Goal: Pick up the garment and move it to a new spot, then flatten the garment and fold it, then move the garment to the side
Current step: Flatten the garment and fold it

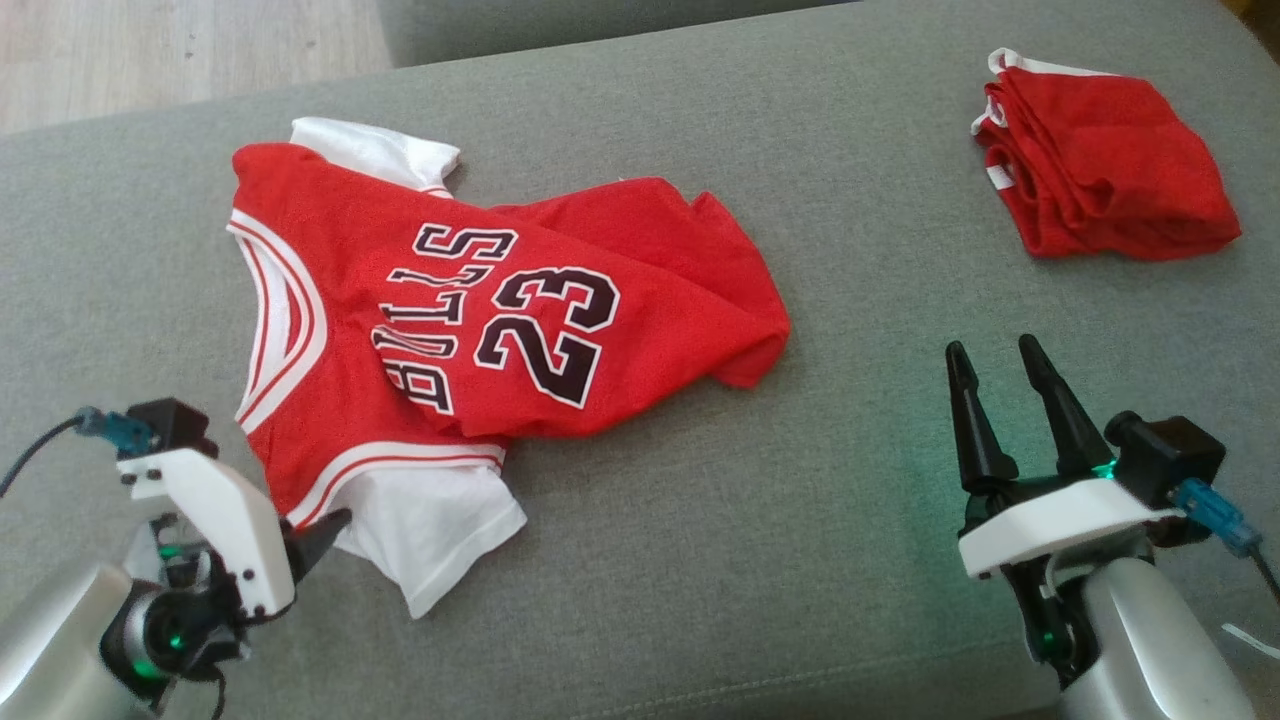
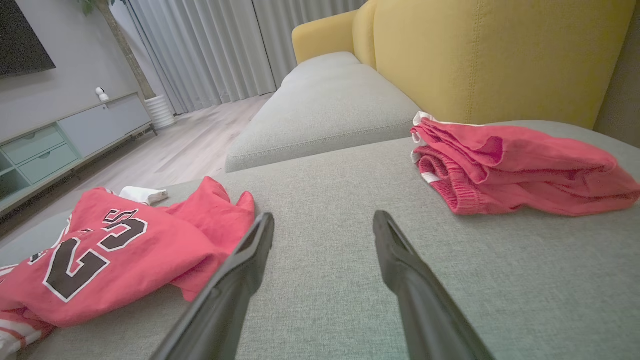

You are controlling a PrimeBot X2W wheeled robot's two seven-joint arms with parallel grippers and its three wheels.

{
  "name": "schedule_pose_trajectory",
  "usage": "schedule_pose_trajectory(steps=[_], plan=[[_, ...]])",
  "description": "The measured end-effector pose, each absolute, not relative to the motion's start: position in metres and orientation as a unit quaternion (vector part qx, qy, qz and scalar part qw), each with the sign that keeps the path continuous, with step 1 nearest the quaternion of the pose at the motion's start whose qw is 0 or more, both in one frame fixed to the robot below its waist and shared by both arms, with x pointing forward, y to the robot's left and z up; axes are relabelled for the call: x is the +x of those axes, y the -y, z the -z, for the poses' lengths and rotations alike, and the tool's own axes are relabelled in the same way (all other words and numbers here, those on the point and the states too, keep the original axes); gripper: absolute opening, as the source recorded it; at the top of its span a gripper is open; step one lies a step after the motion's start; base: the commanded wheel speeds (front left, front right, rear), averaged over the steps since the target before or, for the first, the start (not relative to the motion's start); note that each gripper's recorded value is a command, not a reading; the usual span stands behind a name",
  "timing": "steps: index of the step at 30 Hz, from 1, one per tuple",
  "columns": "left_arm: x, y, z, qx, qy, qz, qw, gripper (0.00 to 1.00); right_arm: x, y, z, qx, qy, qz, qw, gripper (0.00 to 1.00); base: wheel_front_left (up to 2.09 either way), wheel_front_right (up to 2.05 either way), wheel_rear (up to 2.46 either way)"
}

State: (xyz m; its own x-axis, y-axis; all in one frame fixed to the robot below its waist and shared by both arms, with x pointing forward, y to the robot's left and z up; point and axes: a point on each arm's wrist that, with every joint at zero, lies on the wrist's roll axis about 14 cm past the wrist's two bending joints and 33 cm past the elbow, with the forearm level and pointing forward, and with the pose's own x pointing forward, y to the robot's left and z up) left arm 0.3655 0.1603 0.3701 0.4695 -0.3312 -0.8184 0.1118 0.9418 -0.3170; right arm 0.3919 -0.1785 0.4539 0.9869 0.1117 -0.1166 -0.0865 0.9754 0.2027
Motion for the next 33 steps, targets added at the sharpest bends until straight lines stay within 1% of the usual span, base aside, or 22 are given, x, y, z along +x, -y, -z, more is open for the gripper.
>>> schedule_pose_trajectory(steps=[1, 2, 4, 5, 6, 12, 17, 22, 26, 28, 30, 33], plan=[[0.364, -0.160, -0.366, -0.110, -0.506, 0.130, 0.846, 1.00, 0.392, 0.179, -0.453, 0.099, -0.065, -0.049, 0.992, 1.00, 0.00, 0.00, 0.00], [0.364, -0.159, -0.363, -0.112, -0.511, 0.131, 0.842, 0.88, 0.392, 0.179, -0.452, 0.099, -0.067, -0.049, 0.992, 1.00, 0.00, 0.00, 0.00], [0.366, -0.157, -0.362, -0.114, -0.516, 0.134, 0.838, 0.44, 0.392, 0.179, -0.452, 0.098, -0.068, -0.049, 0.992, 1.00, 0.00, 0.00, 0.00], [0.368, -0.158, -0.362, -0.114, -0.516, 0.135, 0.838, 0.11, 0.392, 0.179, -0.452, 0.098, -0.066, -0.049, 0.992, 1.00, 0.00, 0.00, 0.00], [0.370, -0.157, -0.362, -0.114, -0.514, 0.136, 0.839, 0.00, 0.393, 0.179, -0.452, 0.098, -0.066, -0.049, 0.992, 1.00, 0.00, 0.00, 0.00], [0.379, -0.159, -0.372, -0.115, -0.492, 0.138, 0.852, 0.00, 0.396, 0.176, -0.456, 0.098, -0.058, -0.054, 0.992, 1.00, 0.00, 0.00, 0.00], [0.379, -0.177, -0.389, -0.086, -0.479, 0.138, 0.863, 0.00, 0.398, 0.170, -0.461, 0.098, -0.052, -0.063, 0.992, 1.00, 0.00, 0.00, 0.00], [0.369, -0.206, -0.408, -0.043, -0.493, 0.128, 0.860, 0.00, 0.400, 0.163, -0.465, 0.099, -0.048, -0.073, 0.991, 1.00, 0.00, 0.00, 0.00], [0.355, -0.229, -0.411, -0.024, -0.525, 0.105, 0.845, 0.00, 0.401, 0.160, -0.465, 0.099, -0.049, -0.077, 0.991, 1.00, 0.00, 0.00, 0.00], [0.350, -0.237, -0.409, -0.032, -0.536, 0.090, 0.839, 0.00, 0.401, 0.161, -0.463, 0.099, -0.051, -0.077, 0.991, 1.00, 0.00, 0.00, 0.00], [0.351, -0.235, -0.412, -0.045, -0.533, 0.091, 0.840, 0.00, 0.400, 0.162, -0.462, 0.100, -0.054, -0.075, 0.991, 1.00, 0.00, 0.00, 0.00], [0.365, -0.212, -0.431, -0.077, -0.498, 0.125, 0.855, 0.00, 0.398, 0.167, -0.462, 0.102, -0.054, -0.066, 0.991, 1.00, 0.00, 0.00, 0.00]])
